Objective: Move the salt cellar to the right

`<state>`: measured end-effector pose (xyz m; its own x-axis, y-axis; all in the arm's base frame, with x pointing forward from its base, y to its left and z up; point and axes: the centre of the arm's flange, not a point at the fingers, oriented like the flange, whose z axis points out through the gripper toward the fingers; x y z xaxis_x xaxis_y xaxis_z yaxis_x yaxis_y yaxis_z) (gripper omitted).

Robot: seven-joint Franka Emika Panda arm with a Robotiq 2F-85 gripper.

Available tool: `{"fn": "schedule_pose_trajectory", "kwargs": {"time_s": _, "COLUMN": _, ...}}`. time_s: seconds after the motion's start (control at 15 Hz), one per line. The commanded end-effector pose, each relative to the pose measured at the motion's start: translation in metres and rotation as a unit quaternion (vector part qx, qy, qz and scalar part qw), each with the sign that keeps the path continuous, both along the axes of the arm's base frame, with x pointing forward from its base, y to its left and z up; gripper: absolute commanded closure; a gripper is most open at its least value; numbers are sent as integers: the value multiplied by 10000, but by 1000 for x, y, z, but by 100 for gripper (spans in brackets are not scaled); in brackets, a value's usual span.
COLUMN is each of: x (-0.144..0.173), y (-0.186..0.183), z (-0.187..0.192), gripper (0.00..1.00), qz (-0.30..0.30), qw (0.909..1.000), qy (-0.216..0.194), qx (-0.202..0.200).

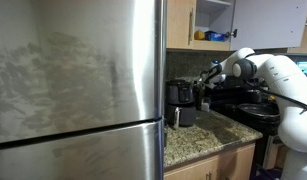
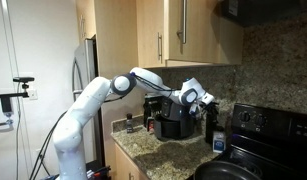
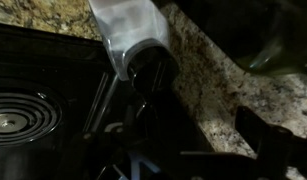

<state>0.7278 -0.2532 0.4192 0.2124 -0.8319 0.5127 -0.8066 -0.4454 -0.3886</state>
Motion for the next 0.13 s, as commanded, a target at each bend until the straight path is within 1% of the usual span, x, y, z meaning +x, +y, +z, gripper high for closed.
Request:
{"fn": "schedule_pose_trajectory", "kwargs": {"time_s": 0.0, "x": -71, "y": 23, "z": 5, "gripper": 0, "qz": 366, "qw": 9960, "qy": 625, "qx": 531}}
{"fn": "schedule_pose_trajectory", "kwargs": {"time_s": 0.07, "x": -16, "y": 13, "z": 3, "gripper": 0, "qz": 201, "qw": 9992, "qy": 242, "qx": 240}}
